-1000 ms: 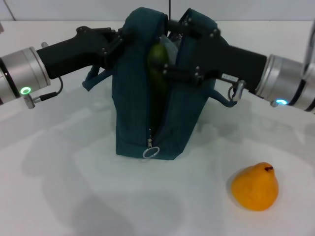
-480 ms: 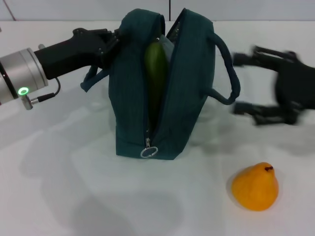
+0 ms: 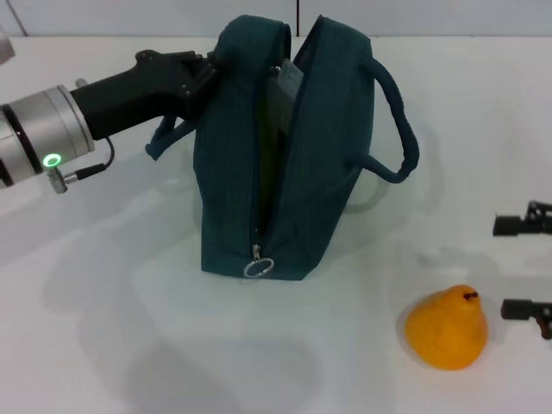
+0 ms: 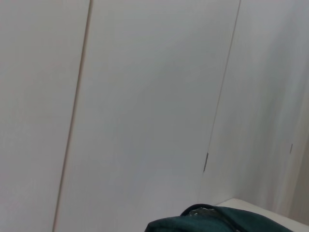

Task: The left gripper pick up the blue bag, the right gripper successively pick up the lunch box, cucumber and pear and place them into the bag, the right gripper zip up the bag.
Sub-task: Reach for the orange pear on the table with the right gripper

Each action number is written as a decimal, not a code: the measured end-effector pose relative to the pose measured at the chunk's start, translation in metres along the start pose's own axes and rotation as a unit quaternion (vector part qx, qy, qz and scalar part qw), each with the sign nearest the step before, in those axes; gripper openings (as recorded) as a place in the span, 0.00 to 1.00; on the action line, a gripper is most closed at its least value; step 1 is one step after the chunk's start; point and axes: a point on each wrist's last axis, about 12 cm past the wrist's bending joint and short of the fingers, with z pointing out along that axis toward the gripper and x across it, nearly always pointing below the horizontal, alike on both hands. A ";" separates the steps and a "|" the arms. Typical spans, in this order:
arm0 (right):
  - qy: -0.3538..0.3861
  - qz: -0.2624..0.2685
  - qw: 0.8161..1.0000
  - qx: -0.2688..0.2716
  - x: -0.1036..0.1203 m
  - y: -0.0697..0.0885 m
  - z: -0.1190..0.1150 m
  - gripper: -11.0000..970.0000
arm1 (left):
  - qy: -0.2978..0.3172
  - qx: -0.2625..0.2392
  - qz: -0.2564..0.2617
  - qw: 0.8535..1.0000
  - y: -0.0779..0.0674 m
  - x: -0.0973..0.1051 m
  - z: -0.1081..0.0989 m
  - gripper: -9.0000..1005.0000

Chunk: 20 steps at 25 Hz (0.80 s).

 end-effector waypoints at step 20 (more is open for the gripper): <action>0.034 -0.007 0.998 0.049 0.035 0.018 0.011 0.47 | 0.001 0.005 0.003 1.000 -0.003 0.001 0.002 0.09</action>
